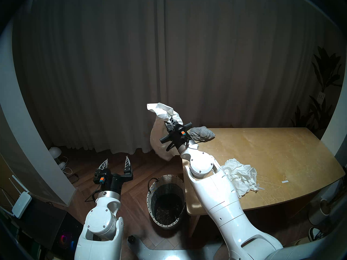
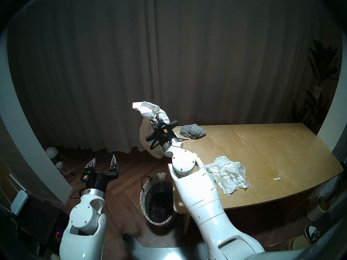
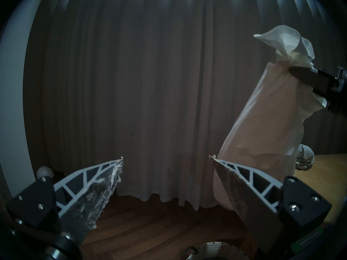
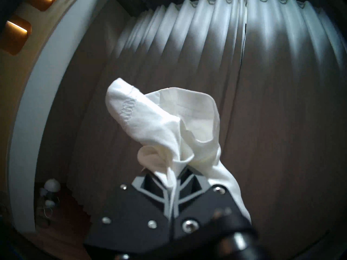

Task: Toss clothes into the laundry hamper

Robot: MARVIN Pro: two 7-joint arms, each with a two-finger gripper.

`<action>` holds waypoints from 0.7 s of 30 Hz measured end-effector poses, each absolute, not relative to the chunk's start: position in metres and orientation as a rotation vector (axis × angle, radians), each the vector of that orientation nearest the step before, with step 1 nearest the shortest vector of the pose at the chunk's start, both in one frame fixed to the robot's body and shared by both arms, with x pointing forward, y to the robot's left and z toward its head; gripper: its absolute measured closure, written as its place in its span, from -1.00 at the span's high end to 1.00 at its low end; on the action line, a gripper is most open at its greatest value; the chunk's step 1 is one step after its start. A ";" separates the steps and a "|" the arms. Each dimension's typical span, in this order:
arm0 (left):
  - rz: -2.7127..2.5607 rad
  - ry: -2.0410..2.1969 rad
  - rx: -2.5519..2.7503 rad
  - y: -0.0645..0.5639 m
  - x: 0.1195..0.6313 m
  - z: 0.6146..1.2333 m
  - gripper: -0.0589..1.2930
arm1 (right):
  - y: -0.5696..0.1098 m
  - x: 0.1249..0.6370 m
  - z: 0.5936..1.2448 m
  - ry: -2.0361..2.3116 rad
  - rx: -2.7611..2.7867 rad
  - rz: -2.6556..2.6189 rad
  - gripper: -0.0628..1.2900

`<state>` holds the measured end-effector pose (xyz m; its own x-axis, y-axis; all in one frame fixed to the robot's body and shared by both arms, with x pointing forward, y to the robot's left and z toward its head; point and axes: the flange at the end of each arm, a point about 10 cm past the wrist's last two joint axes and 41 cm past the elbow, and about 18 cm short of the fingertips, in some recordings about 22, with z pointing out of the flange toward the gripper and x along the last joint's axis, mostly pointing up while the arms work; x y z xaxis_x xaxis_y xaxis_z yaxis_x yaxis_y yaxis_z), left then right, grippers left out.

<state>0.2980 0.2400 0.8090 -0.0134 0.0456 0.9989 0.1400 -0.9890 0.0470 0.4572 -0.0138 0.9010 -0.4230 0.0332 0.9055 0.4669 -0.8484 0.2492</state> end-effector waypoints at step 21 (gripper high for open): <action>-2.012 -0.306 -2.047 0.304 0.263 0.802 0.89 | -0.014 0.396 0.819 -0.612 -1.934 -2.013 -0.92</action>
